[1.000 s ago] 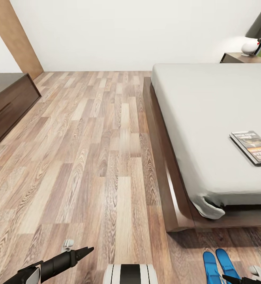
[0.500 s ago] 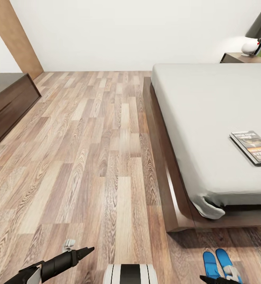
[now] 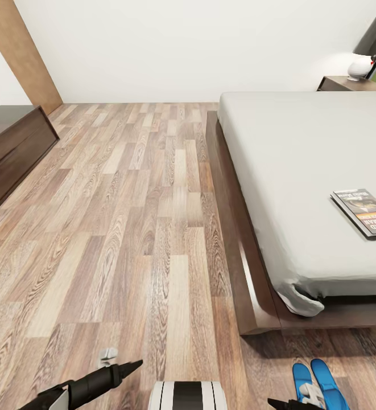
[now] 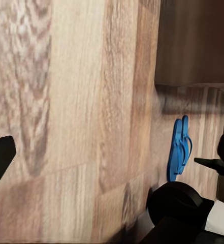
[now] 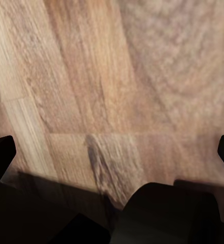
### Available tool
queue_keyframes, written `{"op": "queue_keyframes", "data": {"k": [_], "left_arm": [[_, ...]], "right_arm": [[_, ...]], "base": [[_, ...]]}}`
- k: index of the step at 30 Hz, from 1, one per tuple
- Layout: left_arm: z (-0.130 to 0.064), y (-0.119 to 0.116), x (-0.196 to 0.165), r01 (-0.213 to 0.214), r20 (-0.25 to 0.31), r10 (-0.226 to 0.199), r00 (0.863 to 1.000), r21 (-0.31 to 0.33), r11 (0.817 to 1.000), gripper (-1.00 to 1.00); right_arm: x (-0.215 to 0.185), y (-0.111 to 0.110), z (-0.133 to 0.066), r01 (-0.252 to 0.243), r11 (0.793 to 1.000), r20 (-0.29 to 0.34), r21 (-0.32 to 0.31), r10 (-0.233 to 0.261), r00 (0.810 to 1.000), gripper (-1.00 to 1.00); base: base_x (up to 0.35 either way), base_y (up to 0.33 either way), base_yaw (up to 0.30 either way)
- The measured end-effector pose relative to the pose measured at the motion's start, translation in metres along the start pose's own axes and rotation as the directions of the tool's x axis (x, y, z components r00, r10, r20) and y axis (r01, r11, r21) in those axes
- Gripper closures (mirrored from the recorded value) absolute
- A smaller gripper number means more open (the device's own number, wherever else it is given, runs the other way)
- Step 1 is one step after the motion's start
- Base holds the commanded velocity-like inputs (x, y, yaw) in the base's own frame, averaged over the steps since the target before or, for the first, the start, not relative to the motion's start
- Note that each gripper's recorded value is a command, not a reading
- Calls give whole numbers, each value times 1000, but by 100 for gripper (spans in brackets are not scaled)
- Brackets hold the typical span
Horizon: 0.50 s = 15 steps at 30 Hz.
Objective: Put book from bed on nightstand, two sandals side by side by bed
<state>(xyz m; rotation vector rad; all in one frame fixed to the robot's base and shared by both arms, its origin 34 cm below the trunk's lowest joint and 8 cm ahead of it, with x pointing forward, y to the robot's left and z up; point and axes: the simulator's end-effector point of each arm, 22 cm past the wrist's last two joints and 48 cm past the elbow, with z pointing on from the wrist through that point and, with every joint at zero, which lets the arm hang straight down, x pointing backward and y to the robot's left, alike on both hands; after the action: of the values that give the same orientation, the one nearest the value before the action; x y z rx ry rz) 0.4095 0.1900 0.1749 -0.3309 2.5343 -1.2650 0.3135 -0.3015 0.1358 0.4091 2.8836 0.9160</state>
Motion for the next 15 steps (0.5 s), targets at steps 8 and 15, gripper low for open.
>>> {"op": "queue_keyframes", "data": {"k": [8,15], "left_arm": [[7,4,6,10,-6,-10,1000,-32,999,-100],[5,-4,-2,-6,8,6,1000,-28,1000,-100]], "right_arm": [[-1,1,1,1,1000,2,-1,-1,1000,-100],[-9,7,-3,15,1000,22,-8,-15,1000,-100]], "base": [[0,0,0],[0,0,0]]}}
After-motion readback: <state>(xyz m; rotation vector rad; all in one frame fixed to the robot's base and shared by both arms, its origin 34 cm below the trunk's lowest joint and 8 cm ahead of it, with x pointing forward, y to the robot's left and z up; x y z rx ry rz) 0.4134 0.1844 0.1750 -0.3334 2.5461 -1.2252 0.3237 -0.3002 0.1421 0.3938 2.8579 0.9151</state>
